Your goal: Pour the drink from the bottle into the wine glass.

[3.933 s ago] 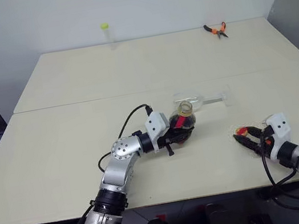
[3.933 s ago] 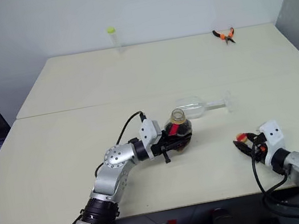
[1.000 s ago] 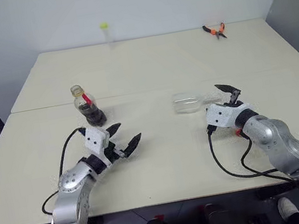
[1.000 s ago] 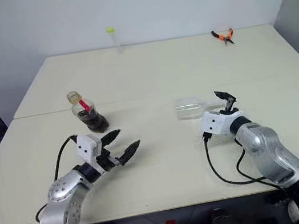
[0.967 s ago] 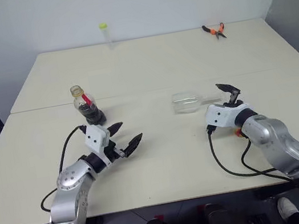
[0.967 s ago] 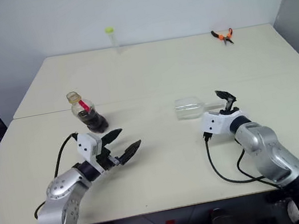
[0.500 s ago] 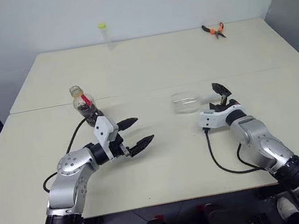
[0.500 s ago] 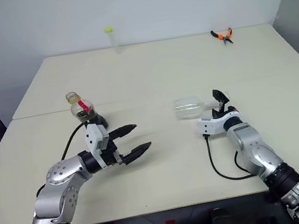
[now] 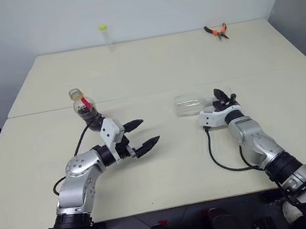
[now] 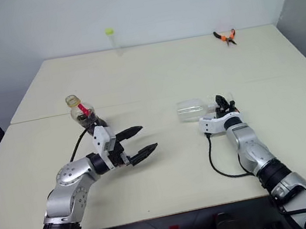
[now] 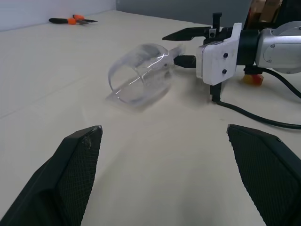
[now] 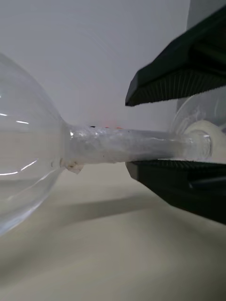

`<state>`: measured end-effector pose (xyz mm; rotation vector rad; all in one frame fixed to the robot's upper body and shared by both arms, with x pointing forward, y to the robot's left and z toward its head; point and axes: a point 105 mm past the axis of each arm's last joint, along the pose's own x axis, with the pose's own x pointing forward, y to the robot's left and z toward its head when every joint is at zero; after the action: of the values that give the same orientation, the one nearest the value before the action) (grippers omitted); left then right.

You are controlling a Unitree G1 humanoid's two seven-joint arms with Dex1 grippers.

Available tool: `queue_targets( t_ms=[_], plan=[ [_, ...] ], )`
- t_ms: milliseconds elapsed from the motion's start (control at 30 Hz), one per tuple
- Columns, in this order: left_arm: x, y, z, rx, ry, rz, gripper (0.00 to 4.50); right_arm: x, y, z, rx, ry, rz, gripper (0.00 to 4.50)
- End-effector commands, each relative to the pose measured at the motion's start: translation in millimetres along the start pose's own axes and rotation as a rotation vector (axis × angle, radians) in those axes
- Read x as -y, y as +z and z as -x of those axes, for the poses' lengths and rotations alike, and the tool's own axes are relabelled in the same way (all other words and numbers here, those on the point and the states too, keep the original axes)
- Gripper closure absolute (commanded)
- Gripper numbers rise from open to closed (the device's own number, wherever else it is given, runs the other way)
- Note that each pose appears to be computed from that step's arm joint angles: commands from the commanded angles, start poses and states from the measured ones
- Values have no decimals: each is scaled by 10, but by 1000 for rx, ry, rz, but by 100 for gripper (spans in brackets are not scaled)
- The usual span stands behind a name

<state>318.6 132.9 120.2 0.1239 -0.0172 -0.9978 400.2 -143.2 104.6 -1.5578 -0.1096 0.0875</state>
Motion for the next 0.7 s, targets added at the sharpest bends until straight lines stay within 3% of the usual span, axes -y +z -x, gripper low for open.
queue_targets(
  t_ms=[33, 67, 300, 400, 500, 700],
  plan=[
    [-18, 127, -13, 37, 11, -35, 0, 109, 66, 16, 5, -30, -51, 412],
    [-17, 133, -10, 42, 16, -30, 0, 134, 74, 26, 3, -34, -65, 434],
    [-57, 199, 91, 56, 79, -24, 0, 448, 60, 115, 24, -87, -243, 437],
    [-66, 256, 187, 63, 88, -1, 0, 587, 175, 169, 119, -122, -480, 437],
    [-64, 361, 325, 65, 83, 19, 0, 624, 418, 209, 288, -89, -870, 437],
    [12, 531, 487, 63, 47, 27, 0, 459, 752, 187, 476, 64, -1268, 437]
  ],
)
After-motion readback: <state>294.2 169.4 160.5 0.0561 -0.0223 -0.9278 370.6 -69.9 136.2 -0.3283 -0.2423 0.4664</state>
